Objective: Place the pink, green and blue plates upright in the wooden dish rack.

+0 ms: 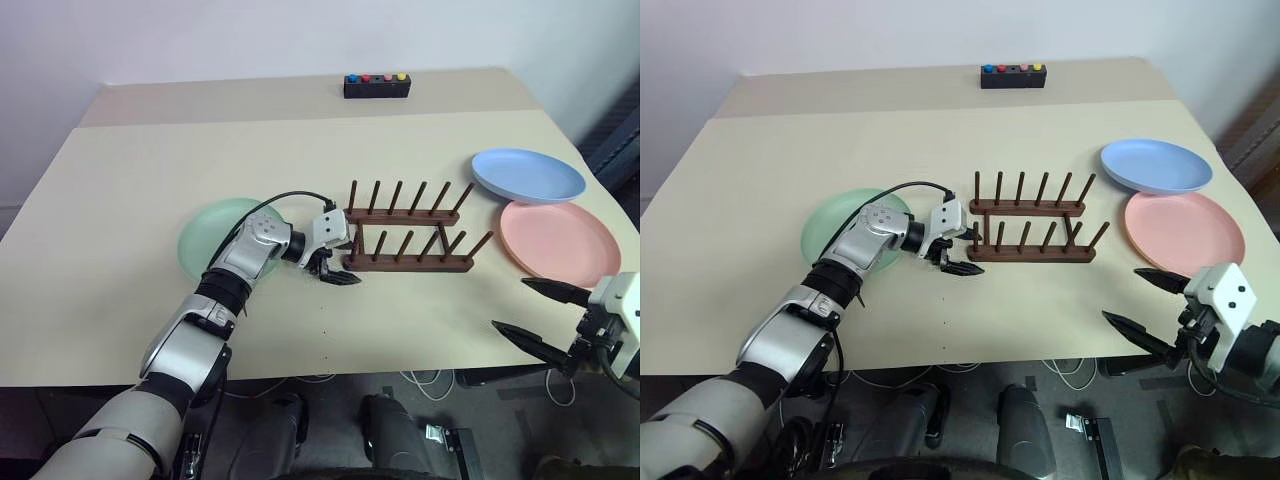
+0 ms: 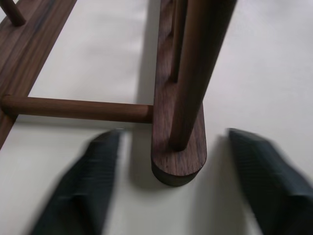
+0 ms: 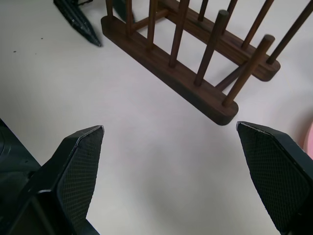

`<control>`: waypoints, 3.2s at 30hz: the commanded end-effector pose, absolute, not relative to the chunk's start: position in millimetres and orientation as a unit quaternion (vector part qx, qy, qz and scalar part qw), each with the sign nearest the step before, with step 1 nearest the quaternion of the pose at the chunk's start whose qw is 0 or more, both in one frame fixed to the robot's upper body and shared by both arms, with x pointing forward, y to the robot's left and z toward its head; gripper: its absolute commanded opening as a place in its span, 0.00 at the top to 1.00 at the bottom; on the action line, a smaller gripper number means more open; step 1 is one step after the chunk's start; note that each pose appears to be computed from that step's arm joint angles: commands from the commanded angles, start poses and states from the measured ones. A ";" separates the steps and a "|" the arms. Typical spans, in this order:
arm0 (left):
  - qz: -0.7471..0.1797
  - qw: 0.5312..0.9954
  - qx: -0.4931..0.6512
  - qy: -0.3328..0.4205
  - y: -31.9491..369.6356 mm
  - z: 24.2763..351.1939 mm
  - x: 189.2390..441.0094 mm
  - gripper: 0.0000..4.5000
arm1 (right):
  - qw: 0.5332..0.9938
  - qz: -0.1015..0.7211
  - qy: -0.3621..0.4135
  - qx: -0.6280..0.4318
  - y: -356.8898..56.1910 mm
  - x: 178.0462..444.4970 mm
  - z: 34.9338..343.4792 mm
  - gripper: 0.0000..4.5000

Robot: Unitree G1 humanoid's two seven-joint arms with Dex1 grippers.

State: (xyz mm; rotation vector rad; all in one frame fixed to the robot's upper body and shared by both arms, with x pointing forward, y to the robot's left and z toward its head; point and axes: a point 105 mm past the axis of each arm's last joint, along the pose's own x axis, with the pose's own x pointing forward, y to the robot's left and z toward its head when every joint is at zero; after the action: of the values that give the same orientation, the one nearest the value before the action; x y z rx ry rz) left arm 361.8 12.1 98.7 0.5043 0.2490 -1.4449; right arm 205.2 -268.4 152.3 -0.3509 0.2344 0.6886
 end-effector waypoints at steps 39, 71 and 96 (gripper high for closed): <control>-0.621 0.758 0.152 0.132 2.5 118.2 325.6 1.00 | 0.919 0.304 0.125 -0.216 -243.1 276.8 101.5 0.99; -0.564 0.794 0.206 0.090 -5.6 112.4 390.4 1.00 | 0.925 0.249 0.071 -0.279 -253.4 355.7 105.5 0.99; -0.530 0.813 0.229 0.075 5.7 125.9 414.7 1.00 | 0.913 0.268 0.043 -0.305 -242.3 393.1 119.9 0.99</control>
State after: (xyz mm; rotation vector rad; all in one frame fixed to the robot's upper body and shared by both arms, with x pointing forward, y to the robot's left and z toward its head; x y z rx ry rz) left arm 408.5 4.8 107.9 0.4677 0.2176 -1.1470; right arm 389.1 -244.7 105.4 -0.6102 0.1385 0.5525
